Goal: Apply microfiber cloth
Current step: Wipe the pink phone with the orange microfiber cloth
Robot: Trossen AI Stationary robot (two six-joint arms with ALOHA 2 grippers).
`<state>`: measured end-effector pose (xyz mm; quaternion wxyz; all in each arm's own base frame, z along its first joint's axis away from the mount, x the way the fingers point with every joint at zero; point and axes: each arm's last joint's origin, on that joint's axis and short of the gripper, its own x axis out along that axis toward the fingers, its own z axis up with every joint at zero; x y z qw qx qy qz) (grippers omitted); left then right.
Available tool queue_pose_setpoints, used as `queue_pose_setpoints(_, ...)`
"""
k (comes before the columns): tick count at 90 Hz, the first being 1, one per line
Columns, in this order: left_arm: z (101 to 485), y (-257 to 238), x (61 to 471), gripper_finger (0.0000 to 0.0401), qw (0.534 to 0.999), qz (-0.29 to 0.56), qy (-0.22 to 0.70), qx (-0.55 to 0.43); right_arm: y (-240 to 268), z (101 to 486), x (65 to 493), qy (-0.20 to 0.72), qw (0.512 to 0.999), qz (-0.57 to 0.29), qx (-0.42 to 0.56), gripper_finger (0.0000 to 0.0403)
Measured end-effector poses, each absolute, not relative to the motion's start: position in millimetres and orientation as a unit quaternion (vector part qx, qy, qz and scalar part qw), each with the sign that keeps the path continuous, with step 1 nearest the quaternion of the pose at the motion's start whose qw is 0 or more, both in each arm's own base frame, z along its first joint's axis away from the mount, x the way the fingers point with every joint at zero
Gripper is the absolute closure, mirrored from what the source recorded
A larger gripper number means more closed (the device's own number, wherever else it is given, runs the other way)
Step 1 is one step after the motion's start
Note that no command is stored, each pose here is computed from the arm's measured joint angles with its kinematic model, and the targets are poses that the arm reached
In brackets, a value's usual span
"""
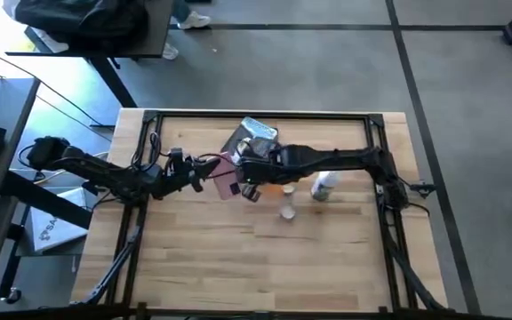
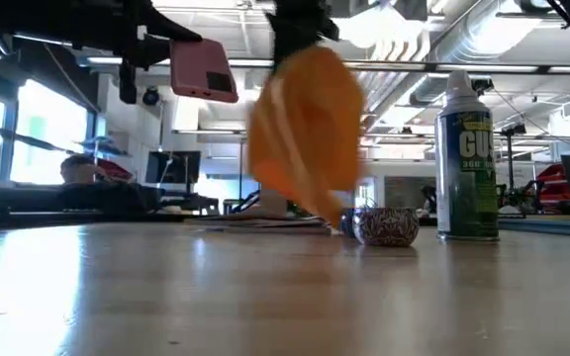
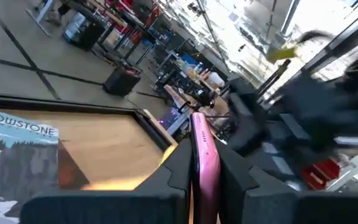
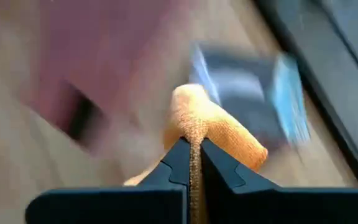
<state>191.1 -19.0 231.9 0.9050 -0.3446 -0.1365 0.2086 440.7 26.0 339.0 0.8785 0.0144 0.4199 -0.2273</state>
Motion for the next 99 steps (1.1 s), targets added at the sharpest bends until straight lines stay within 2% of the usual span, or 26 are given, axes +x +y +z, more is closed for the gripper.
queue_pose_setpoints(11,233.7,-19.2,191.5,0.0380,0.910,0.189,-0.138,-0.342,25.3,365.8,451.1,0.327,0.918,-0.225,-0.004,0.0403)
queue_pose_setpoints(23,234.1,-19.5,191.6,0.0380,0.915,0.184,-0.135,-0.332,25.1,378.3,452.2,0.291,0.922,-0.251,-0.035,0.0403)
queue_pose_setpoints(35,235.3,-19.5,191.4,0.0380,0.925,0.186,-0.135,-0.303,33.3,375.4,453.0,0.294,0.926,-0.235,-0.039,0.0403)
queue_pose_setpoints(59,238.2,-21.9,191.9,0.0380,0.964,0.149,-0.120,-0.186,43.6,337.8,464.4,0.316,0.932,-0.166,-0.067,0.0403)
queue_pose_setpoints(79,238.8,-25.3,192.0,0.0380,0.986,0.123,-0.101,-0.058,48.7,341.9,464.1,0.318,0.934,-0.137,-0.090,0.0403)
queue_pose_setpoints(99,238.0,-33.2,192.3,0.0380,0.994,0.052,-0.090,-0.019,69.4,351.8,450.7,0.352,0.919,-0.136,-0.117,0.0403)
